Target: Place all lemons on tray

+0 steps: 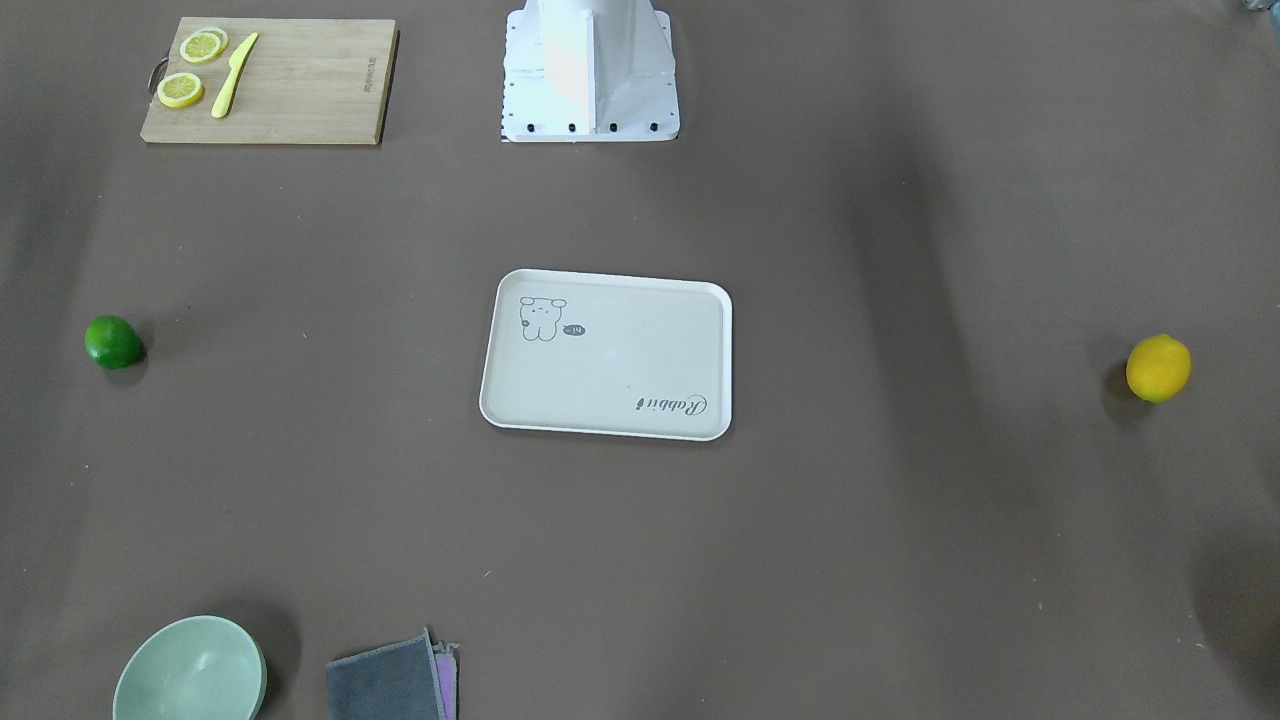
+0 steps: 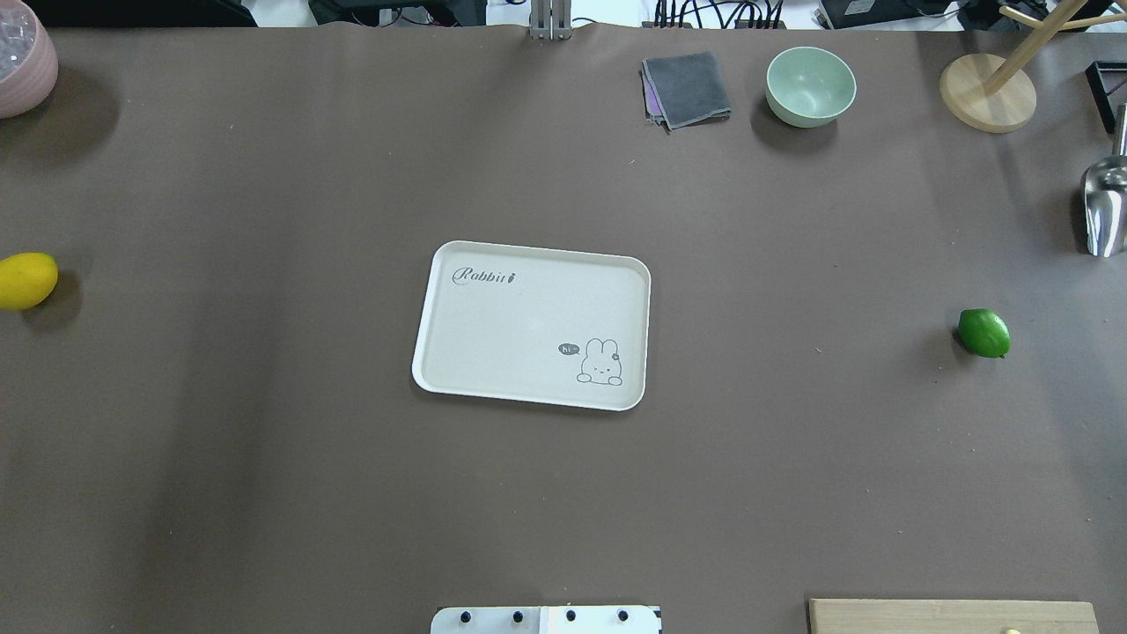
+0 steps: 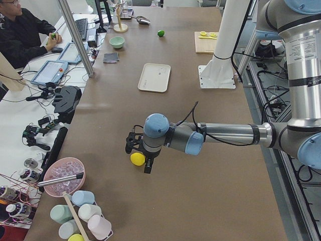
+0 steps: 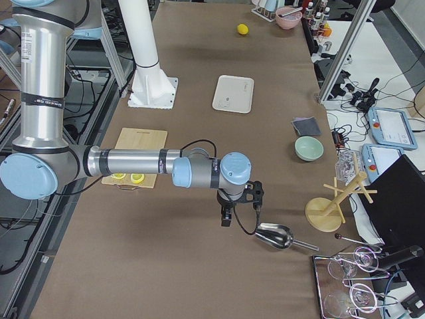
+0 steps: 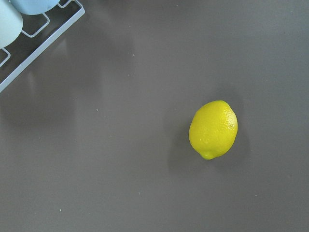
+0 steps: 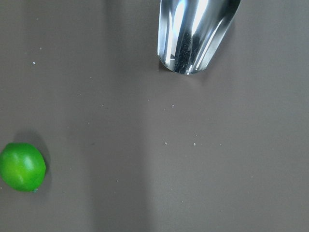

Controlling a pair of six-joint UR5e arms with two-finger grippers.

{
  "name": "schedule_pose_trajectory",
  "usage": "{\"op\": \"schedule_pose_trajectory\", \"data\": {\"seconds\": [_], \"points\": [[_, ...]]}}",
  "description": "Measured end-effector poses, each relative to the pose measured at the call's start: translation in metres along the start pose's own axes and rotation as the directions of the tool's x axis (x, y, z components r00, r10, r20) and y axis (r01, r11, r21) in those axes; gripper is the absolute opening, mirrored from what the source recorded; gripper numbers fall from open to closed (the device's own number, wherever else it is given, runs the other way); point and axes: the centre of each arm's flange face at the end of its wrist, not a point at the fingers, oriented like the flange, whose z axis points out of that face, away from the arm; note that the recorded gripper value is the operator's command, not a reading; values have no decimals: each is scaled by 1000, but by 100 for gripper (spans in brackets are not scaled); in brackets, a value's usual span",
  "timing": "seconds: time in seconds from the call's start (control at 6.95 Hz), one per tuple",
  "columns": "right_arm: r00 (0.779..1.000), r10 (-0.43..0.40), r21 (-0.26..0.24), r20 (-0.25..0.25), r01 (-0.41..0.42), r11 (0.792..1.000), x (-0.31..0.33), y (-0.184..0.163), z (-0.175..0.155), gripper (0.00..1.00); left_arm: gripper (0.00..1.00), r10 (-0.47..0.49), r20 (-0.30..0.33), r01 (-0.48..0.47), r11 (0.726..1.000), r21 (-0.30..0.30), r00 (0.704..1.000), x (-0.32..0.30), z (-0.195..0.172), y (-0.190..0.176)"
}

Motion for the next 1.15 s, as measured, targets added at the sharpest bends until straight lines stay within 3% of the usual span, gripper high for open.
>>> {"op": "schedule_pose_trajectory", "data": {"seconds": [0.43,0.72,0.86,1.15], "points": [[1000,-20,18,-1,20,1000,-7,-7,-7,100,98,36,-8,-36,999,31,999,10,-6,-20],[997,-75,47,-5,75,996,-33,-35,-20,100,98,74,-6,-73,996,49,997,16,-4,-40],[994,-107,42,-7,108,993,-50,-47,-17,100,98,107,-10,-106,992,62,994,17,6,-50],[990,-137,32,35,136,990,-63,-50,-7,100,98,196,-25,-193,977,95,980,17,36,-53]]}}
